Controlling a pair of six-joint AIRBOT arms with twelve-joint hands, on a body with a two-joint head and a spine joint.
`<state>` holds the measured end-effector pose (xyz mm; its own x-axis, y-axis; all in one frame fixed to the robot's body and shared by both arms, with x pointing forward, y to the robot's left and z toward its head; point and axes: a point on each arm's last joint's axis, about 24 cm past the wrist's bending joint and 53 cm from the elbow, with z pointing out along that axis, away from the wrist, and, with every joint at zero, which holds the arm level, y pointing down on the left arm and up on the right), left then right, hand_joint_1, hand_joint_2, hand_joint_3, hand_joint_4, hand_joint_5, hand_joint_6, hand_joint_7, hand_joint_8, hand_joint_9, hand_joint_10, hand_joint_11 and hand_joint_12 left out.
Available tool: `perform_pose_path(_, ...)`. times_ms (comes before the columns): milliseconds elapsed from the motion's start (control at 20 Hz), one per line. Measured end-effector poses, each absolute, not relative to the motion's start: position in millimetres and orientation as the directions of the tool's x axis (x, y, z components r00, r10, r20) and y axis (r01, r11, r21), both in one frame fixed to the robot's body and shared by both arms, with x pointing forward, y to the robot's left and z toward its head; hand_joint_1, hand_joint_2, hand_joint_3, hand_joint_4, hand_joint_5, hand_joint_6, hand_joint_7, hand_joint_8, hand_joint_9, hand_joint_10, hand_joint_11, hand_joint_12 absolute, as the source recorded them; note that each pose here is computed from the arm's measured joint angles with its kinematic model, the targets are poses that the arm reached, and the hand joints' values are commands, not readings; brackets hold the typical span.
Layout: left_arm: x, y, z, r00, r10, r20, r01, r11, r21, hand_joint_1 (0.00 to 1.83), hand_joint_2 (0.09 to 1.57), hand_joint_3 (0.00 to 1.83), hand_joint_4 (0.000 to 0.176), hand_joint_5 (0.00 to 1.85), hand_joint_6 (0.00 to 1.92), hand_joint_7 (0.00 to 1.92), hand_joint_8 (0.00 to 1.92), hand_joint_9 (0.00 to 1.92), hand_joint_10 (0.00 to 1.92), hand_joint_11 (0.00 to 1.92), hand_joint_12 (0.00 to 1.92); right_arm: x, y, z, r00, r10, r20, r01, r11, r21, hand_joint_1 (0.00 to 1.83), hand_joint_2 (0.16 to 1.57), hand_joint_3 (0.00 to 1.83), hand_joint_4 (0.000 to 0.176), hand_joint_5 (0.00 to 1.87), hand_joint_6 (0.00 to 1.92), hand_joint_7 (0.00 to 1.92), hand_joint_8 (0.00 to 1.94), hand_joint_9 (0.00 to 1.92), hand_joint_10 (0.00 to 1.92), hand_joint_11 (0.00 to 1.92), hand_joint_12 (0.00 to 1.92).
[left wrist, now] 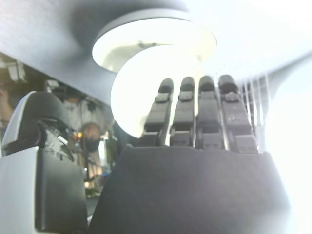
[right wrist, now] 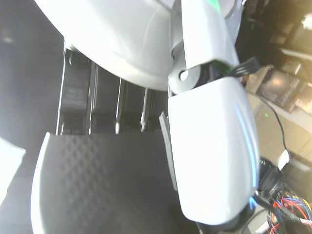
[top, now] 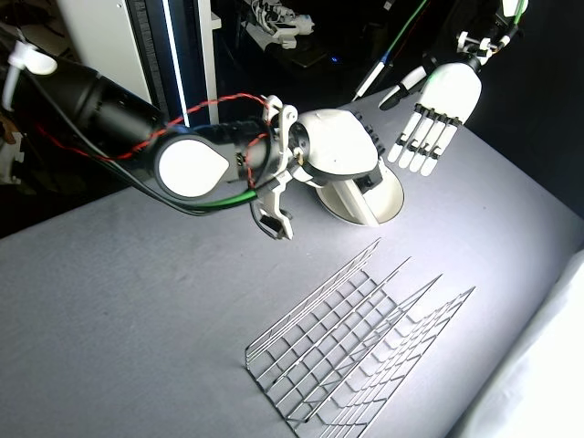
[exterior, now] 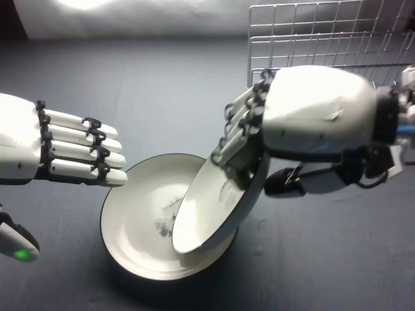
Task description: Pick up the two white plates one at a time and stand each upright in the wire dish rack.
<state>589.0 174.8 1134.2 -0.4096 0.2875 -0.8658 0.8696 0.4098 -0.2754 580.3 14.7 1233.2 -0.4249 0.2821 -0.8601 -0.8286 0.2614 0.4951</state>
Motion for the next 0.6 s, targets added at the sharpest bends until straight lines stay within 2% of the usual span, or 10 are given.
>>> perform_pose_path(100,592,178,1134,-0.411,0.286,-0.866,0.866,0.418,-0.273,0.00,1.11,0.00,0.000,0.00,0.00,0.00,0.00,0.00,0.00,0.00,0.00,588,9,1245,-0.420,0.313,-0.852,-0.819,0.273,0.504,1.39,1.09,0.00,0.000,0.92,0.92,1.04,0.88,0.98,1.18,0.79,1.33)
perform_pose_path(200,595,180,1136,-0.412,0.281,-0.867,0.864,0.423,-0.274,0.00,1.12,0.00,0.000,0.00,0.00,0.00,0.00,0.00,0.00,0.01,0.00,590,7,1258,-0.417,0.343,-0.841,-0.816,0.266,0.513,1.39,1.09,0.00,0.000,0.96,0.85,1.06,0.86,0.97,1.20,0.78,1.35)
perform_pose_path(350,600,186,1137,-0.413,0.276,-0.868,0.857,0.441,-0.268,0.00,1.11,0.00,0.000,0.04,0.01,0.03,0.01,0.03,0.01,0.06,0.03,587,10,1274,-0.425,0.379,-0.822,-0.813,0.239,0.531,1.39,1.09,0.00,0.000,0.95,0.84,1.05,0.90,0.96,1.20,0.78,1.35)
perform_pose_path(450,601,186,1137,-0.414,0.276,-0.867,0.857,0.438,-0.270,0.00,1.12,0.00,0.000,0.00,0.00,0.00,0.00,0.00,0.00,0.00,0.00,587,8,1281,-0.437,0.401,-0.805,-0.800,0.235,0.552,1.38,1.10,0.00,0.000,0.92,0.92,1.03,0.90,0.98,1.19,0.80,1.34)
perform_pose_path(500,600,186,1137,-0.416,0.277,-0.866,0.859,0.433,-0.274,0.00,1.12,0.00,0.000,0.00,0.00,0.00,0.00,0.00,0.00,0.00,0.00,587,6,1285,-0.446,0.417,-0.792,-0.789,0.234,0.568,1.38,1.11,0.00,0.000,0.93,0.84,1.00,1.00,0.90,1.32,0.72,1.51)
perform_pose_path(600,601,186,1137,-0.416,0.274,-0.867,0.858,0.433,-0.275,0.00,1.12,0.00,0.000,0.00,0.00,0.00,0.00,0.00,0.00,0.00,0.00,587,4,1286,-0.456,0.425,-0.782,-0.779,0.235,0.581,1.38,1.11,0.00,0.000,0.93,0.84,1.00,1.00,0.90,1.32,0.72,1.51)
